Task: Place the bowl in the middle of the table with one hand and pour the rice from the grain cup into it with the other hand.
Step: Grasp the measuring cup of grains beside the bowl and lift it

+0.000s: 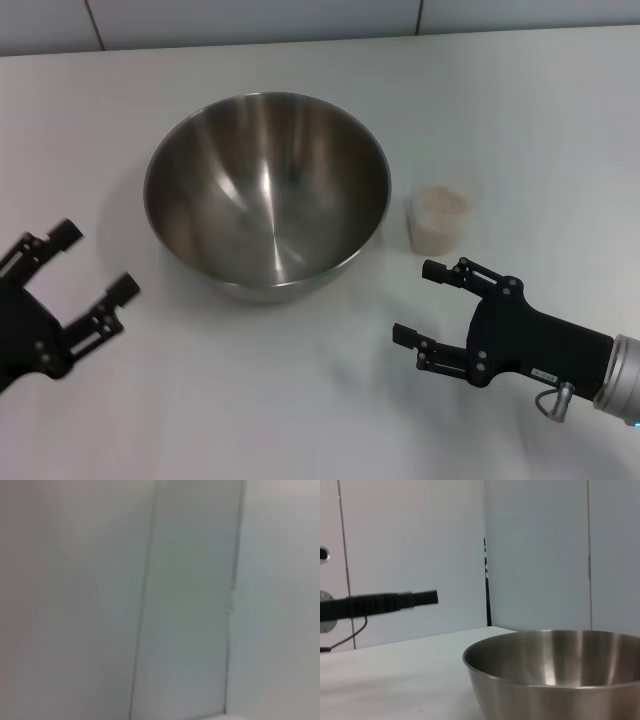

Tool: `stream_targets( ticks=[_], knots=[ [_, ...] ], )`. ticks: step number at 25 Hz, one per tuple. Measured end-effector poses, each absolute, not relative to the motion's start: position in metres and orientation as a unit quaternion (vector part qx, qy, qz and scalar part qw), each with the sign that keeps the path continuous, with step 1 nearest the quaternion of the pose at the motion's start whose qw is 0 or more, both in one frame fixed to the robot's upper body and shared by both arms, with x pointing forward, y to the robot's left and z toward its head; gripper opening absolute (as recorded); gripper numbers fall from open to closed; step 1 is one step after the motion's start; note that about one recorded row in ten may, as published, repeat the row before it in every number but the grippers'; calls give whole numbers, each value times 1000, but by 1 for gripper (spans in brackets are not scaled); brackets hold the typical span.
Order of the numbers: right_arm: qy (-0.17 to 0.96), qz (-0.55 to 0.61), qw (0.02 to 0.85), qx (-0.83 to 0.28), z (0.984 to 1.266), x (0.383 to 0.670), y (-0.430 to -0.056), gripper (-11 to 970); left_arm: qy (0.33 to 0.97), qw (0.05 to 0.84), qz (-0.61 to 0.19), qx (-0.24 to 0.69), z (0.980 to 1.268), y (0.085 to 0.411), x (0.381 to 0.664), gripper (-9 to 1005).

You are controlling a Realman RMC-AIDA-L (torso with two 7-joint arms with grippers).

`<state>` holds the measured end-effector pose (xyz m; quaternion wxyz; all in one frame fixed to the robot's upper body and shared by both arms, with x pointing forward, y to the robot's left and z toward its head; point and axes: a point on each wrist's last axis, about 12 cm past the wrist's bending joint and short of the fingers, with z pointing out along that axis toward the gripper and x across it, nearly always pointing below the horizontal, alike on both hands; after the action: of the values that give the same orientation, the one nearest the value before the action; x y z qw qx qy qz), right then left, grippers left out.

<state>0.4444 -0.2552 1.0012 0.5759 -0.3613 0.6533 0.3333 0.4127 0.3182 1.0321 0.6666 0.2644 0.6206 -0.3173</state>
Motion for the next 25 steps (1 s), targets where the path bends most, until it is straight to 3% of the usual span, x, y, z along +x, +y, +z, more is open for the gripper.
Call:
stream_targets(
  ticks=[7,19,25],
  knots=[
    [656,332,578,-355,1000,443,-256,820,643,641,-275,316,1018,316,411,848],
    [658,335,579,-346,998,437,-254,819,658,630,-266,315,1013,318,411,848],
    [655,292,636,-286,992,413,-249,819,656,631,-268,315,1014,318,413,848]
  ],
)
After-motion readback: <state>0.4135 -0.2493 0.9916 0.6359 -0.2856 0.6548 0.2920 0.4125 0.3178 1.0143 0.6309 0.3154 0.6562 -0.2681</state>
